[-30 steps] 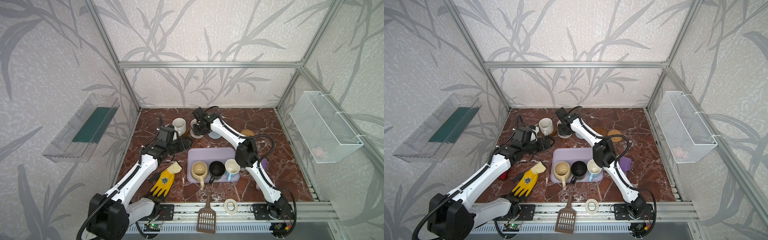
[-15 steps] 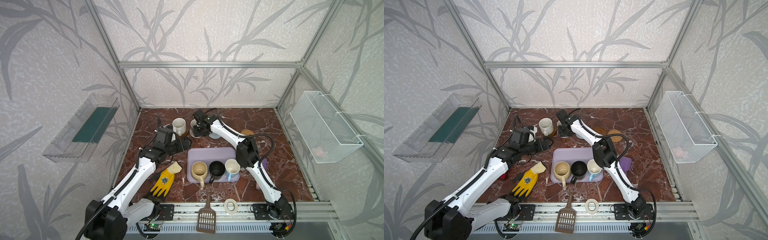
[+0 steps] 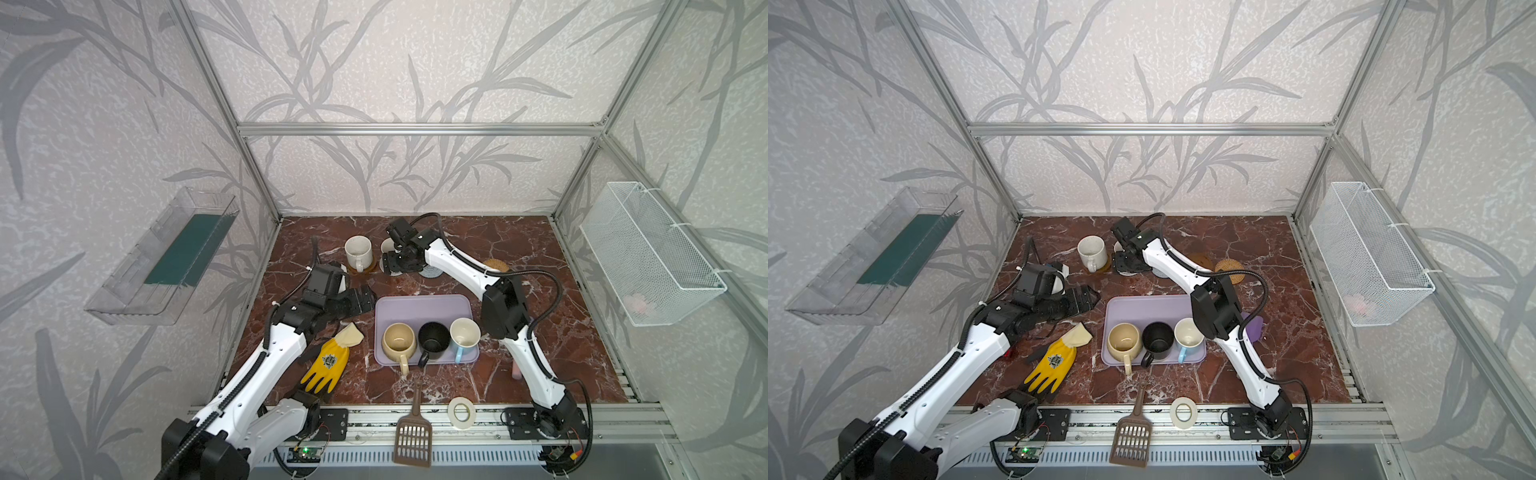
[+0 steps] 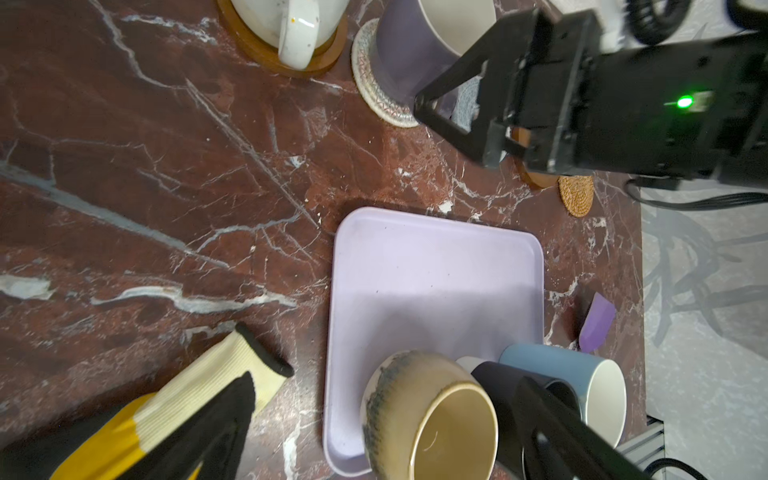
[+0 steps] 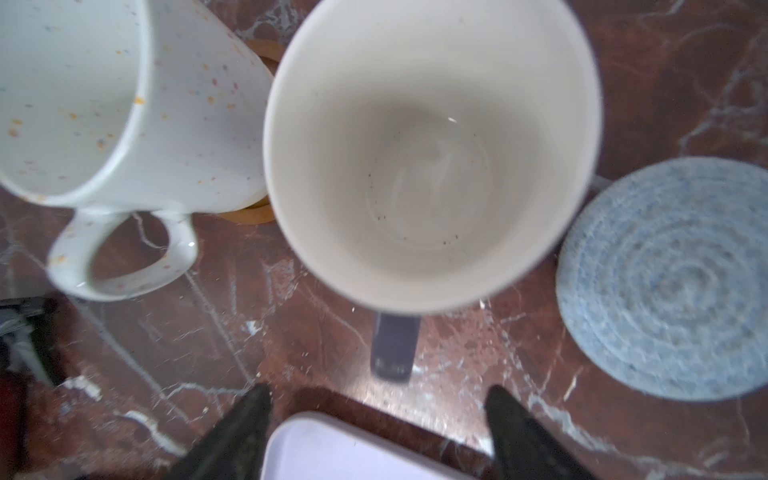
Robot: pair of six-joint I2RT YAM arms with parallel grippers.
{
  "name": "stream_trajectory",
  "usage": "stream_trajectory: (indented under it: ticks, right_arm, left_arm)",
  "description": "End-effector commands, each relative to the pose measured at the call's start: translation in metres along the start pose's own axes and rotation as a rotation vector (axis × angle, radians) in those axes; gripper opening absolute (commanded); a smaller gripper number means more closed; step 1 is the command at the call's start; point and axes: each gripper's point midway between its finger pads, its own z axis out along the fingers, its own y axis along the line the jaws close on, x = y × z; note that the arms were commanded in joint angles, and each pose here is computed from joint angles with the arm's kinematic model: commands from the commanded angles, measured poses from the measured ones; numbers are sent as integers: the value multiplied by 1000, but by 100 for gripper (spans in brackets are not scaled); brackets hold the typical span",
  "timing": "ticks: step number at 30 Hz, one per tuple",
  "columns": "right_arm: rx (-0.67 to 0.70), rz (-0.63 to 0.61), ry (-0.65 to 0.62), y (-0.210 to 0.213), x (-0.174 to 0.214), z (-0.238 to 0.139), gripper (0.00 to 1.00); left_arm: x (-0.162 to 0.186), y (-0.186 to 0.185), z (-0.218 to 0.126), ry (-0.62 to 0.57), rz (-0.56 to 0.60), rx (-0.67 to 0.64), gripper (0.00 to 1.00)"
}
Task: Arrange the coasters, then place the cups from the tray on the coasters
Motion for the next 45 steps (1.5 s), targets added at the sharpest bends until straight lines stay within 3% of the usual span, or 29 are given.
stream_trajectory:
  ticks: [1, 10, 14, 16, 24, 27, 35, 45]
  right_arm:
    - [-63, -12, -136, 14, -23, -56, 93]
    - [-42, -26, -239, -9, 17, -124, 97]
    - [-110, -154, -338, -13, 32, -158, 99]
    - [-125, -161, -385, -20, 41, -170, 99]
    - [-117, -218, -343, -48, 92, -202, 99]
    - [-168, -208, -347, -52, 112, -209, 99]
    - [-160, -188, -306, -76, 153, -209, 99]
    - [-175, -138, -279, -85, 174, -199, 99]
  left_arm:
    - [10, -2, -16, 26, 31, -26, 99]
    - [61, -24, -18, 100, 116, -32, 99]
    - [74, -30, -17, 97, 132, -39, 99]
    - [84, -34, -15, 112, 138, -29, 99]
    - [125, -46, -1, 174, 196, -59, 99]
    - [137, -47, 7, 193, 226, -95, 98]
    - [155, -50, 25, 223, 277, -157, 81]
    - [175, -40, 43, 255, 317, -248, 69]
